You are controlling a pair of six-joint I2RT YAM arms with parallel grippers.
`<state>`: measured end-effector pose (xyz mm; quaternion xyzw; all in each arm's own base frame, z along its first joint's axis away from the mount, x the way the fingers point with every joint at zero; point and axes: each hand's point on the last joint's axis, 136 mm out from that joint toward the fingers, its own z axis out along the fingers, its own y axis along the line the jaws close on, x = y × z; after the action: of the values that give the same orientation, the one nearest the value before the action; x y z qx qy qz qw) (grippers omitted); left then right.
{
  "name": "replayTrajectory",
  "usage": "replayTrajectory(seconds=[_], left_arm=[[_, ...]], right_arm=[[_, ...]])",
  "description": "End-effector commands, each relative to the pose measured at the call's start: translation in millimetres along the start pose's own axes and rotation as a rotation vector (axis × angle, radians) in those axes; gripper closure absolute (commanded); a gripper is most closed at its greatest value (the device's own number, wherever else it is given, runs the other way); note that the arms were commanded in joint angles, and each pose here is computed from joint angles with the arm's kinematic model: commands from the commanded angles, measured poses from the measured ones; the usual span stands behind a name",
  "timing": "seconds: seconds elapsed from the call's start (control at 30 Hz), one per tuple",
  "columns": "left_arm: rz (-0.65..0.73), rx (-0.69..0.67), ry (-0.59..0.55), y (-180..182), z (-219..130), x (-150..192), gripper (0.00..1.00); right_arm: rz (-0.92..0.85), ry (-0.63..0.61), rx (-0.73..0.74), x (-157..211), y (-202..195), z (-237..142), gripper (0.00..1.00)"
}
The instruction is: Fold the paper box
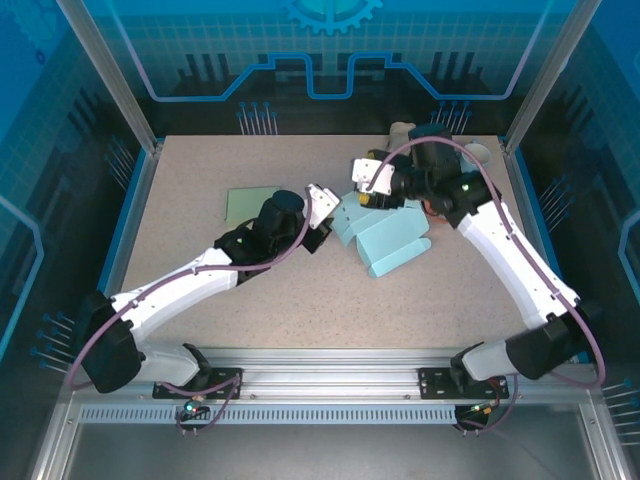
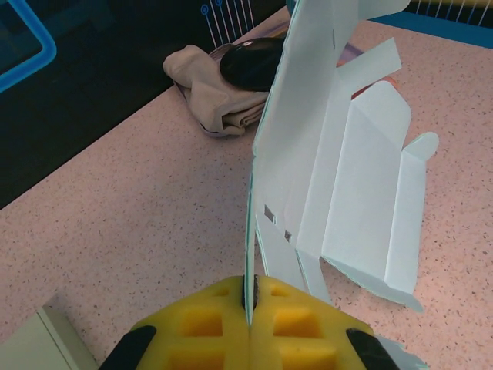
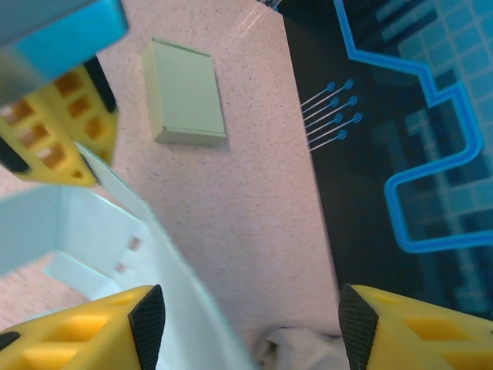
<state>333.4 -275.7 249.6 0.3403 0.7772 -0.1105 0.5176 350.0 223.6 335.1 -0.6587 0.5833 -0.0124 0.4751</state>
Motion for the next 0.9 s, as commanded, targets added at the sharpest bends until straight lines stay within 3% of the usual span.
replayTrajectory(seconds=[0.0, 0.13, 0.33, 0.63, 0.87], left_arm=[[0.027, 0.0, -0.005, 4.1, -6.5, -7.8, 1.0], [0.025, -0.023, 0.017, 9.8, 2.3, -6.6, 1.0], [0.021, -0.013, 0.047, 7.6, 15.2, -5.9, 1.0], [0.02, -0.005, 0.049, 6.6, 13.4, -3.6, 1.0], [0.018, 0.002, 0.04, 5.1, 9.7, -4.1, 1.0]], right_arm=[[-0.202, 0.094, -0.095, 15.1, 8.1, -10.2, 0.39], [-0.275, 0.198, -0.116, 32.6, 4.7, -7.2, 0.49], [-0.351, 0.33, -0.112, 56.4, -0.6, -7.1, 0.48], [-0.402, 0.433, -0.115, 78.0, 0.5, -4.3, 0.49], [-0.414, 0.434, -0.126, 80.8, 2.3, 2.1, 0.51]])
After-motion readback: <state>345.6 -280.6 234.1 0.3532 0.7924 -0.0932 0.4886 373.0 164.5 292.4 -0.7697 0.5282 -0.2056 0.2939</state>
